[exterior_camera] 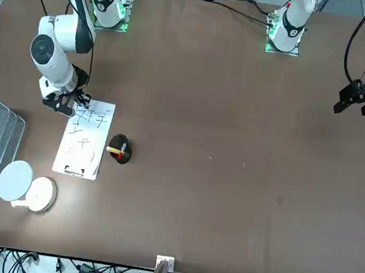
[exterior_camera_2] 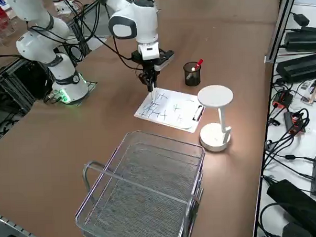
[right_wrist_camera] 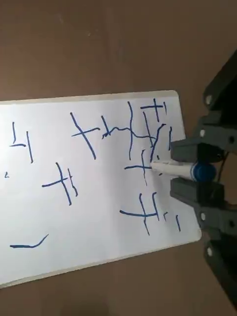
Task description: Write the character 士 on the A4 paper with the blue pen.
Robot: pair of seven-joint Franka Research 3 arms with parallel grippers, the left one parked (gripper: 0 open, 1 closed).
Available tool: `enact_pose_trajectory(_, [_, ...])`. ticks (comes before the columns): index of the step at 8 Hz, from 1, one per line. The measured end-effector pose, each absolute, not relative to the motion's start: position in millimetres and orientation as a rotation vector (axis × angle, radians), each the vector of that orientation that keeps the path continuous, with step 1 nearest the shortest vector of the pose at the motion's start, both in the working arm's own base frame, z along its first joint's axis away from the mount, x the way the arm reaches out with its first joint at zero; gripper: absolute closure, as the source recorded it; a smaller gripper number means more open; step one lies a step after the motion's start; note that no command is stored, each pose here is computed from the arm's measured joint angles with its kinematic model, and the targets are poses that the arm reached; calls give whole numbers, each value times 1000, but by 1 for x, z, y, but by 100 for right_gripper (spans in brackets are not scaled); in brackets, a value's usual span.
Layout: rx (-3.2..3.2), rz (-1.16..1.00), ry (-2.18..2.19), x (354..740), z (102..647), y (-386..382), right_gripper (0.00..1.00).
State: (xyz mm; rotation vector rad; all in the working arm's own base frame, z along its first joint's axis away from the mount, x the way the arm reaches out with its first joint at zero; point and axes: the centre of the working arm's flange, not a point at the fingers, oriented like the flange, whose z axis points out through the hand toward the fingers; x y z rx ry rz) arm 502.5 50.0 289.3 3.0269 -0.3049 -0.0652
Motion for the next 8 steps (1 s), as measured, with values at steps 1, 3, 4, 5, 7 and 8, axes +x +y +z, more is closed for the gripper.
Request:
enact_pose_trajectory(1, [3025, -78, -267, 505, 294, 50, 79])
enact_pose_trajectory(3, [3027, -100, -151, 507, 302, 48, 79])
enact_pose_trajectory(4, [3021, -112, -97, 506, 304, 45, 79])
enact_pose_trajectory(5, [3007, -120, -48, 506, 303, 37, 79])
enact_pose_trajectory(7, [2980, -128, 21, 507, 303, 16, 79])
enact_pose_trajectory(8, [2973, -128, 37, 507, 303, 13, 79])
